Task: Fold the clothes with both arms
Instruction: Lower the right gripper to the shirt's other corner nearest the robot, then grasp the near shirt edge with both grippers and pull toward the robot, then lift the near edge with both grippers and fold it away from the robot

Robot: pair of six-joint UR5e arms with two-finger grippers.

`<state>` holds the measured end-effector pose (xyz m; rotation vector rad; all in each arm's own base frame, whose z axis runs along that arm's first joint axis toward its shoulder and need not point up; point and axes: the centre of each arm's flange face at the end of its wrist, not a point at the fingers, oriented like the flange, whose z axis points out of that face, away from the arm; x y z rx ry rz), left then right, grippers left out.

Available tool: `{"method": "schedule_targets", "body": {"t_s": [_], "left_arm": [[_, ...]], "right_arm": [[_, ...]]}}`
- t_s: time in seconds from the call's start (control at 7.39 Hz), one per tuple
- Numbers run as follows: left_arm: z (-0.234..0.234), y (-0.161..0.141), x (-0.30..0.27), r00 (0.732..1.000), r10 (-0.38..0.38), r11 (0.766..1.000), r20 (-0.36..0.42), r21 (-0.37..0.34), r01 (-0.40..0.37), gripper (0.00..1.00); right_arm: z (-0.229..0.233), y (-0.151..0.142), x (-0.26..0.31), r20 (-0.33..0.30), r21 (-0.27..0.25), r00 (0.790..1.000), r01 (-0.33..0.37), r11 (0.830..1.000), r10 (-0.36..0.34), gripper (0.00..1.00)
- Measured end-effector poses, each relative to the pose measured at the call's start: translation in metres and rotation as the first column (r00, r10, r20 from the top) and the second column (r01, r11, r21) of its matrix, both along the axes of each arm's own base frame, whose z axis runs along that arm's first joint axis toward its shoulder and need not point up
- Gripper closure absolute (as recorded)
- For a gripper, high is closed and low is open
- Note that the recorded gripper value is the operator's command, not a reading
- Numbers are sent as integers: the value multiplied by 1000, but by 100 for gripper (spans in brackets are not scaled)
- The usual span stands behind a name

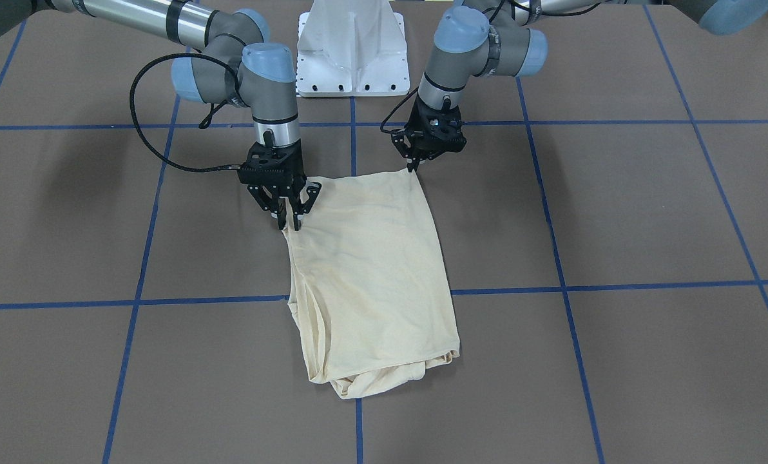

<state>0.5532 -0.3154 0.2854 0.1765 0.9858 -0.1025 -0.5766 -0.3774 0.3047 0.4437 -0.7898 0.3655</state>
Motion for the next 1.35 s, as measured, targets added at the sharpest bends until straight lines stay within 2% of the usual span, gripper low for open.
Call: {"method": "schedule_targets", "body": {"t_s": [0.41,0.54,0.68,0.95,1.22,1.35], "left_arm": [[-15,3,-11,1000,5,1000,-30,9,-5,100],[-31,9,-26,998,9,1000,-67,20,-7,100],[-49,19,-48,994,20,999,-112,28,-17,100],[-85,55,-103,985,71,997,-159,28,-67,100],[-121,79,-148,983,117,993,-140,1,-118,100],[-132,78,-145,985,131,991,-114,-5,-133,100]], "right_arm": [[-19,10,17,37,16,999,16,1000,-16,100],[-38,33,38,62,24,997,41,999,-43,100],[-58,68,63,78,28,993,83,996,-85,100],[-89,129,119,111,32,980,162,986,-165,100],[-99,148,143,127,37,973,191,981,-194,100],[-97,144,142,115,36,975,186,982,-189,100]]}}
